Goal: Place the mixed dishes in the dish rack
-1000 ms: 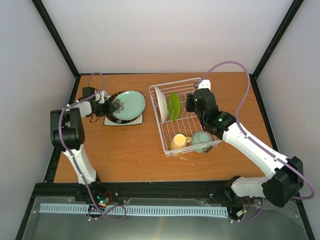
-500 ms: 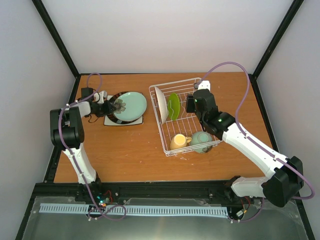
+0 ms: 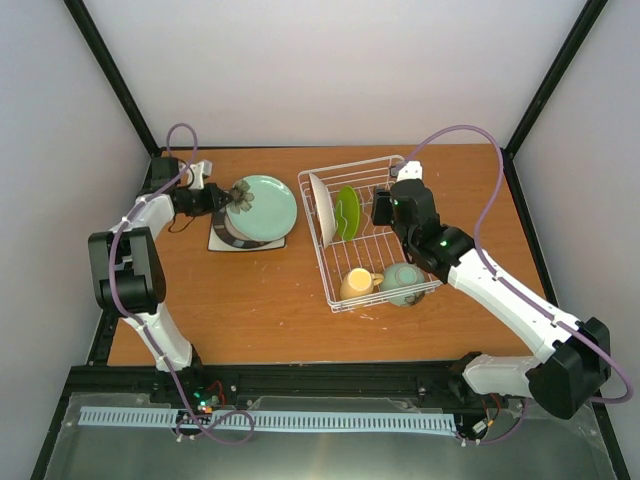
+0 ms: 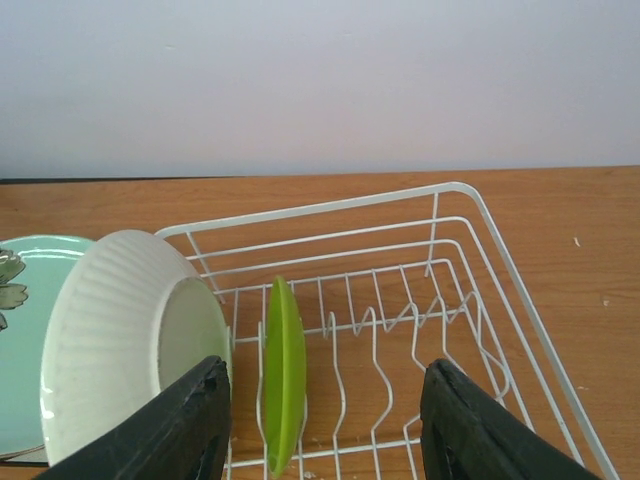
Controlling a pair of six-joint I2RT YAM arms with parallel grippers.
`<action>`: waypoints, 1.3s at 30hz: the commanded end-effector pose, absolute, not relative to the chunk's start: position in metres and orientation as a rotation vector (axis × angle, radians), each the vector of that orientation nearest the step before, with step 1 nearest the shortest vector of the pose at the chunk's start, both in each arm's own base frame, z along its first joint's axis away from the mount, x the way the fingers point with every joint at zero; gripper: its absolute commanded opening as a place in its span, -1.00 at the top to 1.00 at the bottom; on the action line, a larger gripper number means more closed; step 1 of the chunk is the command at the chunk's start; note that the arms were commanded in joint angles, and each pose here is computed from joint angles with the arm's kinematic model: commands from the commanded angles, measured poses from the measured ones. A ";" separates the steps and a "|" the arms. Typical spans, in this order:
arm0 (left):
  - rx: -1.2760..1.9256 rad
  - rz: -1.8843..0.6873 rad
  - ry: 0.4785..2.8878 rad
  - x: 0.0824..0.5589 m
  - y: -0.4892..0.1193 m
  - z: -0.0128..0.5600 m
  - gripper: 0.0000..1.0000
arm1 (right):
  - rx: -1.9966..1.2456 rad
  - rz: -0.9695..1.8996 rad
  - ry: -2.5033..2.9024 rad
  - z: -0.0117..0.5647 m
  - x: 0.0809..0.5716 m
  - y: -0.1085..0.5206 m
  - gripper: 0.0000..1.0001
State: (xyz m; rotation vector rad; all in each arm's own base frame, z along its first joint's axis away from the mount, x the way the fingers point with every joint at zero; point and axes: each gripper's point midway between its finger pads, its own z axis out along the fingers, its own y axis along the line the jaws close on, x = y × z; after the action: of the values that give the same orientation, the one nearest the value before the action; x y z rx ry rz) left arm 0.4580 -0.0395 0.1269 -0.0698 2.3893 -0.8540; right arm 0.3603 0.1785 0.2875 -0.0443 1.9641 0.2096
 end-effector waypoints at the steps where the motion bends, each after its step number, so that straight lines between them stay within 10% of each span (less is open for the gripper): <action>1: 0.092 -0.901 2.236 0.466 -0.053 0.196 0.99 | -0.042 0.284 1.917 0.300 0.360 0.183 -0.03; 39: 0.351 -1.118 1.886 0.421 -0.071 0.350 0.99 | -0.582 1.591 1.875 0.301 0.355 0.355 -0.25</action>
State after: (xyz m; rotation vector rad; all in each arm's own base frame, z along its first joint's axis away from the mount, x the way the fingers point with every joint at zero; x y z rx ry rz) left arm 0.4375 -0.0590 0.2908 0.2199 2.0402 -1.0433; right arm 0.3572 0.3447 0.2611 -0.5217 2.0028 1.4019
